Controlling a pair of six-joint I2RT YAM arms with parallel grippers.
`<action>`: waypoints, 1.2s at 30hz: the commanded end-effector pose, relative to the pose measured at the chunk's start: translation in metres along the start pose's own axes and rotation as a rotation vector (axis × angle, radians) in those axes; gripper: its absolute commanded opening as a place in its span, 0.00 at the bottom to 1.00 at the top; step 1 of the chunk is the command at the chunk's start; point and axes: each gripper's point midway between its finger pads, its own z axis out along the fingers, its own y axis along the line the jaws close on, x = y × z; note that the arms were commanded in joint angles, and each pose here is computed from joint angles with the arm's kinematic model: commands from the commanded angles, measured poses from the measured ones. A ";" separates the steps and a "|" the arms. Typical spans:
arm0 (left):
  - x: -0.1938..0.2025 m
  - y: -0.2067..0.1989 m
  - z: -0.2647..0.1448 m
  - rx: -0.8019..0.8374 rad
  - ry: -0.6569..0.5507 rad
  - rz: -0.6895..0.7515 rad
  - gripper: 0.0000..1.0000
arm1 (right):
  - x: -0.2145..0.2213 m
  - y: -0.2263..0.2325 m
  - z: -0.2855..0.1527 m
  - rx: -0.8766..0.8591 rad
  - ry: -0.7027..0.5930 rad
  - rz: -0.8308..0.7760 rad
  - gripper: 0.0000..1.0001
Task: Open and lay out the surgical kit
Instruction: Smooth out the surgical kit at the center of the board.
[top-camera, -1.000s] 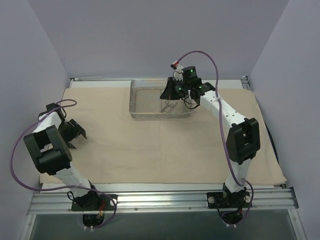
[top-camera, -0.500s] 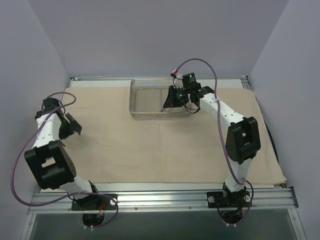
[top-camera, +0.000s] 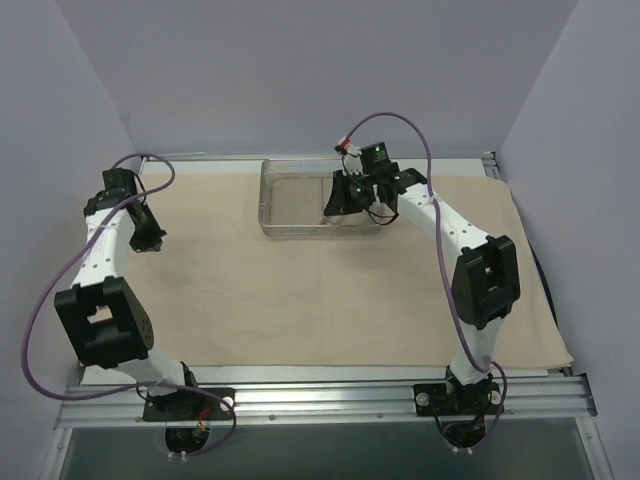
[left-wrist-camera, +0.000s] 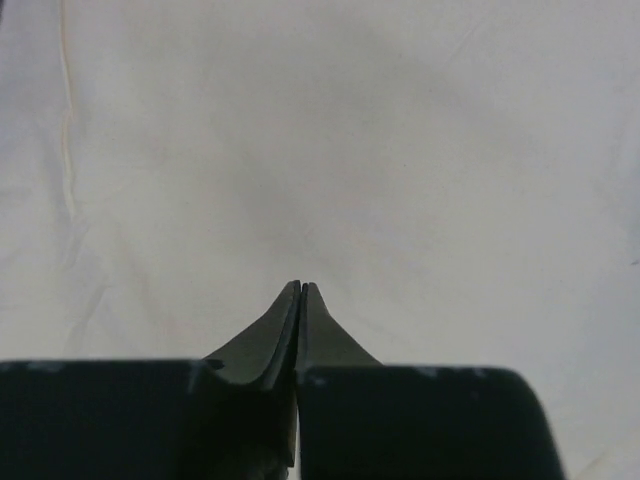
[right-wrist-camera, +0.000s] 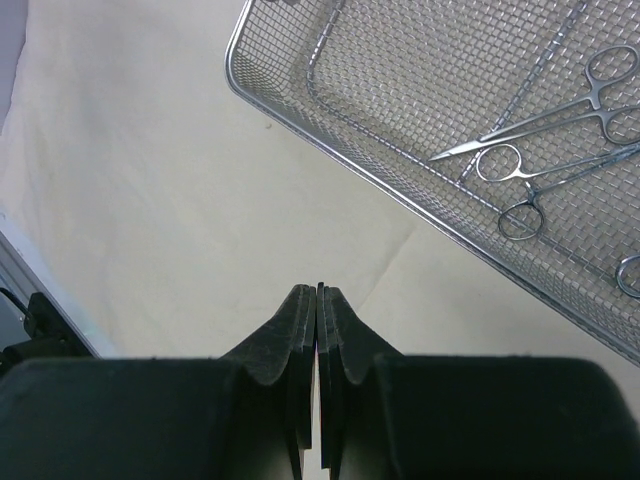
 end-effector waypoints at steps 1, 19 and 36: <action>0.008 0.003 0.032 -0.053 0.134 0.037 0.02 | -0.007 0.015 -0.008 -0.019 -0.003 -0.048 0.00; 0.070 0.114 0.105 -0.511 0.421 0.000 0.02 | 0.042 0.021 0.027 -0.043 0.144 -0.035 0.00; 0.045 0.086 0.071 -0.405 0.309 -0.029 0.02 | 0.167 0.032 0.064 -0.124 0.418 -0.007 0.00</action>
